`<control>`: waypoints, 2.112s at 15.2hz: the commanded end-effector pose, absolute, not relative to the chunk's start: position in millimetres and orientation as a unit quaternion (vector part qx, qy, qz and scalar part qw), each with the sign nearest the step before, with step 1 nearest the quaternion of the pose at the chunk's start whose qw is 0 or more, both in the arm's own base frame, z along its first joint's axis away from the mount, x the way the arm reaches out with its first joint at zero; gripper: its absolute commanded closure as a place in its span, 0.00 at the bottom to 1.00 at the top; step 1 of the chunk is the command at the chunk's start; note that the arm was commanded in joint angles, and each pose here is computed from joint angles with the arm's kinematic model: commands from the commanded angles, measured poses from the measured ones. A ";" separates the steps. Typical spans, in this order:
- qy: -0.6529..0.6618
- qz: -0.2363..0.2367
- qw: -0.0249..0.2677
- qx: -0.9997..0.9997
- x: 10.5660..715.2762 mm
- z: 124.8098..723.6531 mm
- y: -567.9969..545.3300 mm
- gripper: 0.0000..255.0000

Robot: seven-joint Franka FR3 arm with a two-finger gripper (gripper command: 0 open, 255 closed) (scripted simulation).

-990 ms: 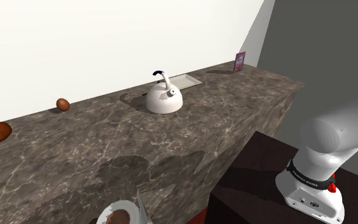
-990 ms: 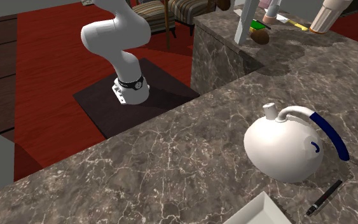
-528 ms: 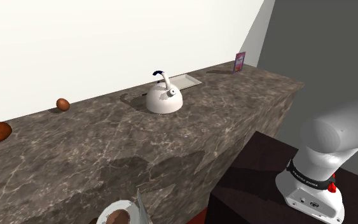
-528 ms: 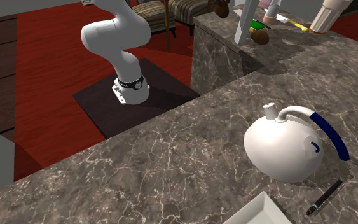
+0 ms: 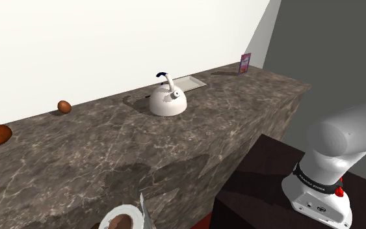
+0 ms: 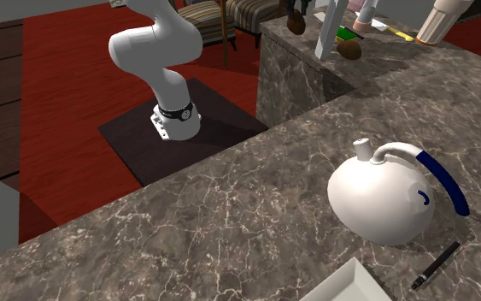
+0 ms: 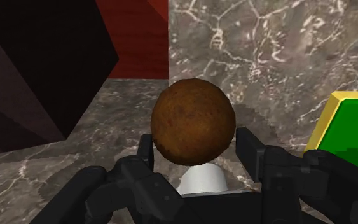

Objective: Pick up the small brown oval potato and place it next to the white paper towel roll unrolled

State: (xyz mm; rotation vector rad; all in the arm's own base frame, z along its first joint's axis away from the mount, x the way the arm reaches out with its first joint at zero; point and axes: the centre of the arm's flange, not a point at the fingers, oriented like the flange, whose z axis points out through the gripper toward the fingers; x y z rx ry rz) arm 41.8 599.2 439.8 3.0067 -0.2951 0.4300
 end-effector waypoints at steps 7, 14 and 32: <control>-0.097 0.141 0.045 0.984 40.5 396.0 598.9 1.00; -0.097 0.141 0.045 0.984 40.5 371.7 598.9 1.00; -0.097 0.141 0.045 0.984 27.1 419.5 604.6 0.00</control>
